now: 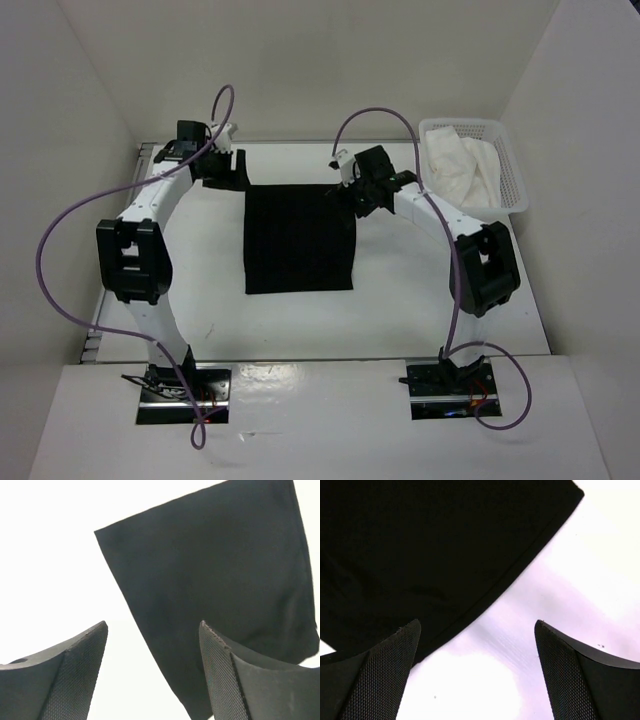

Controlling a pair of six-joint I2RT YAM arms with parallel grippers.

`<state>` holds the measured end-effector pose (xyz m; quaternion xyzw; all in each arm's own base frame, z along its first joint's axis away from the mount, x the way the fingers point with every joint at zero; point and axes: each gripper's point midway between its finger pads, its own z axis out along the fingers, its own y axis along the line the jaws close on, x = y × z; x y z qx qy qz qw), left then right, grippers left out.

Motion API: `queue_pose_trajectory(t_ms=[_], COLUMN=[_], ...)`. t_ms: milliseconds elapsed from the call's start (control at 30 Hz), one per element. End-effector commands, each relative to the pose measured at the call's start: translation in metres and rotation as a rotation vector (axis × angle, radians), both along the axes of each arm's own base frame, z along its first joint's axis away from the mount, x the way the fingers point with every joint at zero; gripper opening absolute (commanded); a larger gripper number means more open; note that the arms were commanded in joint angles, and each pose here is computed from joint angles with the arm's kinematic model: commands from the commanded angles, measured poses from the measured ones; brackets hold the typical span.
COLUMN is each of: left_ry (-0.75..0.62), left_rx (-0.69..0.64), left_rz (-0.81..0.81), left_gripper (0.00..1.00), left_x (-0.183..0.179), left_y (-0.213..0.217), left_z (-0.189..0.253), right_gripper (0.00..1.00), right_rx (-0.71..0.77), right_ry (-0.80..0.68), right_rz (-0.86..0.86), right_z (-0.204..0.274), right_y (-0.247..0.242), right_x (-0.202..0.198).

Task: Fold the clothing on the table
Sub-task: Fold the skirt

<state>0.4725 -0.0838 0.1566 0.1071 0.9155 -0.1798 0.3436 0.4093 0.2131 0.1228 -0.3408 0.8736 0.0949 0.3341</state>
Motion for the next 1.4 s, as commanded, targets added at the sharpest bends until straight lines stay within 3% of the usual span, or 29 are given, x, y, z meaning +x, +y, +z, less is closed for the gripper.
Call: queue_pose_trajectory(t_ms=[0,233,433,667,1100,1367], left_ry=[0.030,0.072,0.021,0.003,0.036,0.077], left_rx=[-0.024,-0.118,-0.099,-0.052,-0.056,-0.056], left_rz=[-0.012,-0.034,-0.021,0.008,0.027,0.028], left_gripper=[0.78,0.54,0.54,0.54,0.51,0.49], left_x=[0.017,0.041,0.060,0.078,0.106,0.105], left_y=[0.001,-0.002,0.001,0.010,0.011,0.011], left_z=[-0.030,-0.060,-0.059,-0.075,-0.101,-0.120], right_gripper=[0.99,0.93,0.91,0.91,0.91,0.91], right_rx=[0.052,0.140,0.211,0.195,0.188,0.191], right_ry=[-0.016,-0.025,-0.015,-0.006,0.012,0.002], right_rz=[0.027,-0.036,-0.040,-0.029,-0.019,-0.027], right_z=[-0.001,-0.008,-0.004,-0.011,-0.008,-0.003], right_y=[0.013,0.003,0.001,0.000,-0.001,-0.005], right_x=[0.008,0.047,0.070,0.071,0.065,0.067])
